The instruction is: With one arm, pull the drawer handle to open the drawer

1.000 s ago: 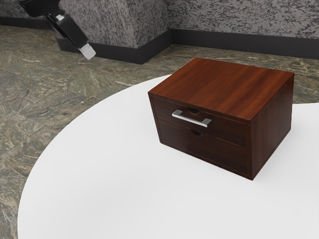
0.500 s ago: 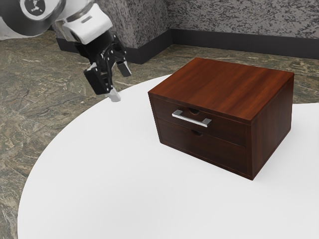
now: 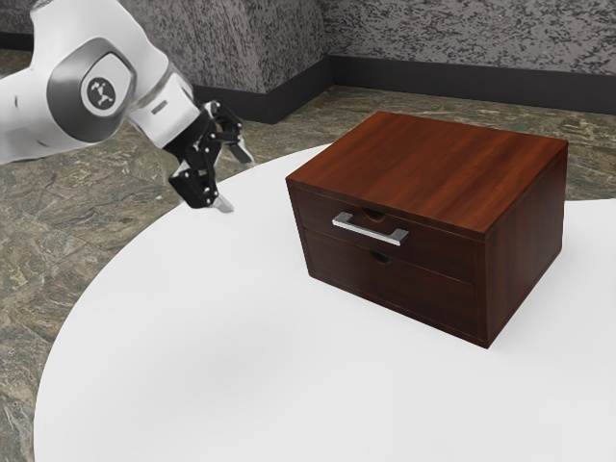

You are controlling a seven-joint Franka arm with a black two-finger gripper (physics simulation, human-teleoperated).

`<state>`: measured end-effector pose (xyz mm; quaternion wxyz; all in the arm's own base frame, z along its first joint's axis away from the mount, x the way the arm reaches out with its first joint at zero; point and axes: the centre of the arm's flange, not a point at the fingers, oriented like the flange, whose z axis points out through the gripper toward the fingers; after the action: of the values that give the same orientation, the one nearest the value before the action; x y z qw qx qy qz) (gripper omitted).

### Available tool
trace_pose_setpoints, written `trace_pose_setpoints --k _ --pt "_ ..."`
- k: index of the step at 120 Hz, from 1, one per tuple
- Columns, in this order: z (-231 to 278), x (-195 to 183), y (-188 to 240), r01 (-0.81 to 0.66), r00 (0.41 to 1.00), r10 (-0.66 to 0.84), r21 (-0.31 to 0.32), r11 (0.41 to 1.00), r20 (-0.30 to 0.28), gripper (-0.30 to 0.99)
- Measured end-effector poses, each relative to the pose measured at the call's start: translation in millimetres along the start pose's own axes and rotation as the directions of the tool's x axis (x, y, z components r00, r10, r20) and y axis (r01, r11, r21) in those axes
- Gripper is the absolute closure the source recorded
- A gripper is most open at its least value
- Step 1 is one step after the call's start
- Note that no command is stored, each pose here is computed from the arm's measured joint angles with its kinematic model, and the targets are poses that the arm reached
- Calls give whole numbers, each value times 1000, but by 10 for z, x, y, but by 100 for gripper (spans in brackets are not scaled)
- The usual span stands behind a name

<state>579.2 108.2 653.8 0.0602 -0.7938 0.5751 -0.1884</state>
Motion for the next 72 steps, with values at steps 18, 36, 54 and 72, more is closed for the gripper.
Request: trace_pose_setpoints --k 18,36,54,72 --pt "1 -36 -77 -35 999 35 46 998 -15 0" --pt "107 434 -20 -140 989 142 54 989 -46 0" --pt "410 1574 340 -341 932 341 18 940 -121 2" --pt "572 2605 896 -518 839 509 2 855 -194 7"
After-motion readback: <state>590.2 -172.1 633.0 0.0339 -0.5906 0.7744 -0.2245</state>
